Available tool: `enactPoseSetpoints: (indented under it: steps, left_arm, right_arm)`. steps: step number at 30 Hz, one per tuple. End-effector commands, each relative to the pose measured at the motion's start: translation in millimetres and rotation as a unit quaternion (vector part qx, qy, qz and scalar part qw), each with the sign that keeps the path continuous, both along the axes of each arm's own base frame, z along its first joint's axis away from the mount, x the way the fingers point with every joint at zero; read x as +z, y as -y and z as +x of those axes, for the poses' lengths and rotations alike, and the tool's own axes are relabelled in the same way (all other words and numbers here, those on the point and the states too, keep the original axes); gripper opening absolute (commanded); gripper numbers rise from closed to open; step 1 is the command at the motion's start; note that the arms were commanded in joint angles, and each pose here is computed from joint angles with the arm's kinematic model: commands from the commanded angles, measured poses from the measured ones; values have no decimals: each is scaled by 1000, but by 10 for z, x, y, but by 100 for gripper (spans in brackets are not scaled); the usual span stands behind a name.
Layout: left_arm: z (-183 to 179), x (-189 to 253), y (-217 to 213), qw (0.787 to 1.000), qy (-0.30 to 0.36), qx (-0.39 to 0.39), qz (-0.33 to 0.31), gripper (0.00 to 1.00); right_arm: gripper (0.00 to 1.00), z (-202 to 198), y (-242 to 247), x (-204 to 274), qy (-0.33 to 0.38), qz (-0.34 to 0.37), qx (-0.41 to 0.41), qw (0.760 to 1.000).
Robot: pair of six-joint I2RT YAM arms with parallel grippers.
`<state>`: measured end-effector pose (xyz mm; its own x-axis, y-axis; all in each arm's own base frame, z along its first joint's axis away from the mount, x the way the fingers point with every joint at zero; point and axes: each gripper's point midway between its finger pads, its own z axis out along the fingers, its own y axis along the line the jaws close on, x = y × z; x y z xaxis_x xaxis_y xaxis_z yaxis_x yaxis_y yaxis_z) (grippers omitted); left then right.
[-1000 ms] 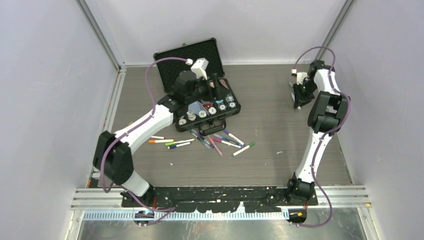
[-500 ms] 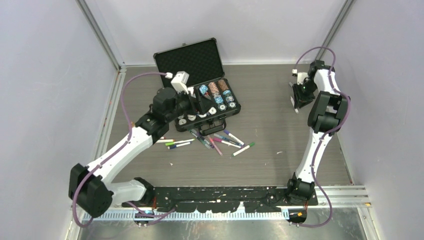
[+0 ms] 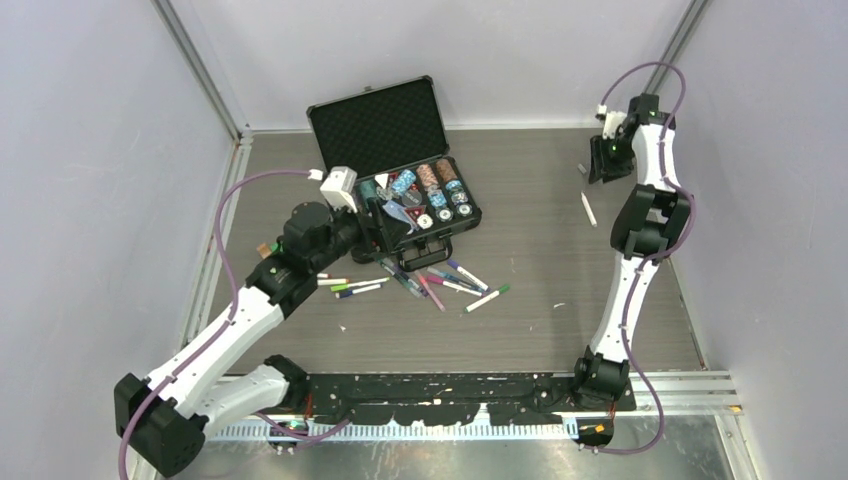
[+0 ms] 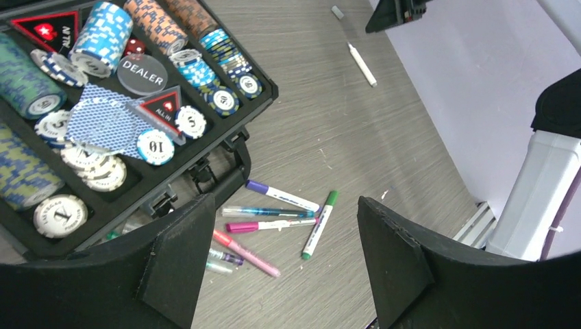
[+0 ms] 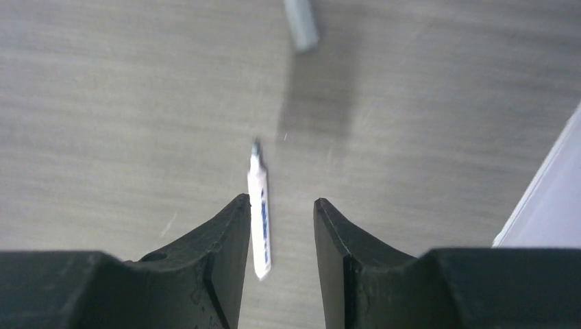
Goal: Open the pen caps
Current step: Place the pen at the center of the board, then adjust the pen cap at the center of the board.
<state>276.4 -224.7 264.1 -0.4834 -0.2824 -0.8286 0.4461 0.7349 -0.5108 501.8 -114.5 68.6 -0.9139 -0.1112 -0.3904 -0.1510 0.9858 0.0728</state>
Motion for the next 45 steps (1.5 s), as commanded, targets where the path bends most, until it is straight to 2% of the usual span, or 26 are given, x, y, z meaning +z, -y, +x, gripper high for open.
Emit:
enactPoseSetpoints:
  steps: [1,7,17,28,34,39,45]
  left_arm:
    - [-25,27,-127,1000,15,21,4,79]
    - [-18,-62,-171,999,17,36,-3,83]
    - [59,-113,-108,999,8,33,2,83]
    - [95,-127,-68,1000,2,30,-1,83]
    - [93,-122,-56,1000,-1,29,-6,83]
    - [80,-140,-54,999,-6,30,-11,83]
    - [61,-141,-65,999,-7,31,-14,83]
  right_arm:
    - [46,385,6,127,51,21,-33,998]
    - [51,705,45,79,96,17,-51,994]
    - [51,1057,21,62,150,13,-71,986]
    - [49,1166,-42,-147,150,6,-57,987]
    - [44,1208,-36,-156,156,-14,-51,986]
    - [32,1174,-25,-255,143,-27,-46,988]
    - [25,1052,-71,-428,112,-39,-26,993]
